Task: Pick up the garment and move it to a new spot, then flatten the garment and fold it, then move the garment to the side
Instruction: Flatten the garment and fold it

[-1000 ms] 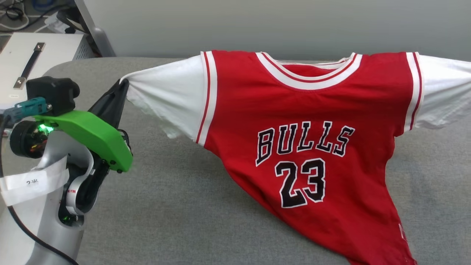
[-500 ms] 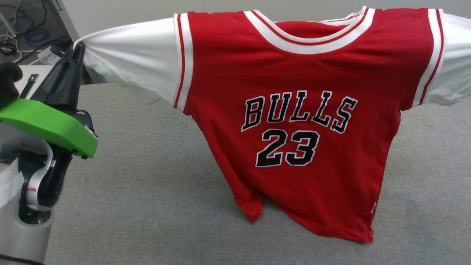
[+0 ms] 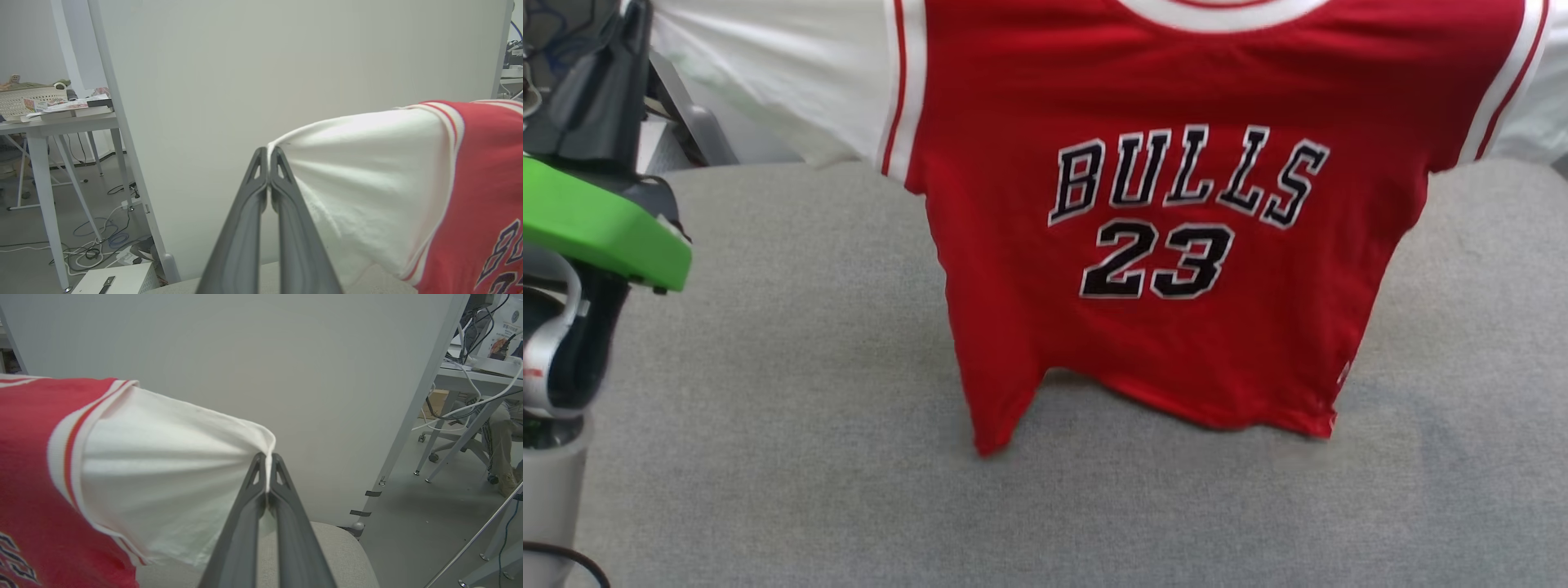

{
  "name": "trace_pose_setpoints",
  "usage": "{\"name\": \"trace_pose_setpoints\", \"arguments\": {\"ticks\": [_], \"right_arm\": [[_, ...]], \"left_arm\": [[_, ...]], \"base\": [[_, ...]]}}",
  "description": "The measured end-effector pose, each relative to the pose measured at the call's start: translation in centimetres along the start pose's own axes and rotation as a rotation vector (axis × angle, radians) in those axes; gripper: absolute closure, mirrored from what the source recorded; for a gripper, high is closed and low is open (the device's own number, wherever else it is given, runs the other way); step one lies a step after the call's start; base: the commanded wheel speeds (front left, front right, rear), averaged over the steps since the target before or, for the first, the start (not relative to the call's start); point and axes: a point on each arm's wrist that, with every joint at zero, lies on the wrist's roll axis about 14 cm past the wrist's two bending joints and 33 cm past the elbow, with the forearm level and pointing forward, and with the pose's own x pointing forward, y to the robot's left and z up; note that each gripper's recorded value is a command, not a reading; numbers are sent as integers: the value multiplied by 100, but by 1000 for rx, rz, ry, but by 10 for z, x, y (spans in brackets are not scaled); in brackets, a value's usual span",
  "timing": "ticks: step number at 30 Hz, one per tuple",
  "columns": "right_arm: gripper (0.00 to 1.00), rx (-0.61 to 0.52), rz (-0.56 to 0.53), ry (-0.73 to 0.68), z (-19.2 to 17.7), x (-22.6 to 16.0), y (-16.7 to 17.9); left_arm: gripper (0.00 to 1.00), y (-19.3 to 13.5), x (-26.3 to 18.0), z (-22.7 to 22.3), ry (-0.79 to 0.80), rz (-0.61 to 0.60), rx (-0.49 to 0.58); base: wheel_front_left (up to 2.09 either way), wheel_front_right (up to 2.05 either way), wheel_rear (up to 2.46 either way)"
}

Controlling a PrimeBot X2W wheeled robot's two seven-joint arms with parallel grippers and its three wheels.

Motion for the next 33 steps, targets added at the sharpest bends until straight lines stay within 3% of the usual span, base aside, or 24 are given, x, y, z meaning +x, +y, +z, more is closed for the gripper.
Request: {"name": "trace_pose_setpoints", "arguments": {"ticks": [8, 9, 23, 33], "right_arm": [[100, 52, -15, -125, 14, 42, -6], [100, 54, -11, -157, 14, 63, -3], [100, 77, -64, -304, 23, 184, -19], [100, 98, -106, -341, -15, 258, -21]], "left_arm": [[100, 13, 33, -10, 1, -3, 44], [100, 21, 54, -12, -3, -6, 57], [100, 51, 172, -40, -81, -1, 93], [100, 67, 246, -78, -149, 48, 100]], "base": [[0, 0, 0], [0, 0, 0], [0, 0, 0], [0, 0, 0]]}}
